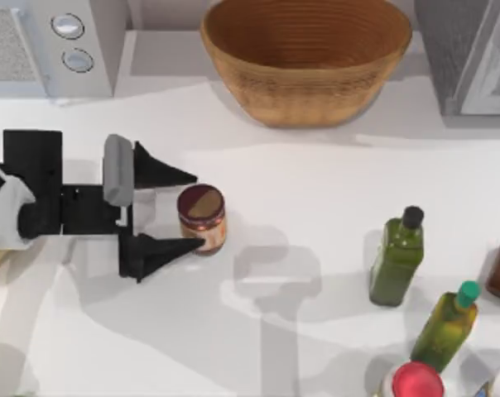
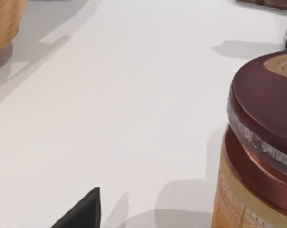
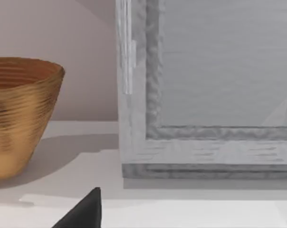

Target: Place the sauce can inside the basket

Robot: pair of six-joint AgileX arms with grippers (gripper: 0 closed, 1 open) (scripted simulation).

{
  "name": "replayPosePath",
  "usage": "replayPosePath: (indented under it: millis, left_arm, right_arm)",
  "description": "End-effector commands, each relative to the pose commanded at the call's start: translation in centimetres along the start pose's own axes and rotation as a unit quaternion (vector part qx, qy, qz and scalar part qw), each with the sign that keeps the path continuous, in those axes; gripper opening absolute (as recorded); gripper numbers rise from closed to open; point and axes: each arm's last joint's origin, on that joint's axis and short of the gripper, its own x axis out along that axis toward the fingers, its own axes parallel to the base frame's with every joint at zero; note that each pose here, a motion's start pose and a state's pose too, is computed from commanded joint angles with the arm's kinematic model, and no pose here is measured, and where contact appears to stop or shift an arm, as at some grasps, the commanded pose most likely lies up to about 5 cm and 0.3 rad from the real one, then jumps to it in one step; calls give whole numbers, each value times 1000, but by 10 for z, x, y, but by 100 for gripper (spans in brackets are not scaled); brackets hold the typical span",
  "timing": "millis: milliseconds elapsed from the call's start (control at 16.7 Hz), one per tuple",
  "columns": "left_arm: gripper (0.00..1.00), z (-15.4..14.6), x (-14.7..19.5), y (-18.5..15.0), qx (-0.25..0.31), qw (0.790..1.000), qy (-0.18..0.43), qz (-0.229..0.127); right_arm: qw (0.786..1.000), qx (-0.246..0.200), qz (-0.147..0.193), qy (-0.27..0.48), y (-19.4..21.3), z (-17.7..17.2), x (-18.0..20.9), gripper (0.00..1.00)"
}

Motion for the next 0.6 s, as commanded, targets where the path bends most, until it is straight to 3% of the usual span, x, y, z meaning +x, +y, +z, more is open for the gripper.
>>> replayPosePath:
  millis: [600]
  left_arm:
    - [100,5,30,-20,0,1000,-1,1]
  right_arm:
    - [1000,0,0,0,0,0,0,100]
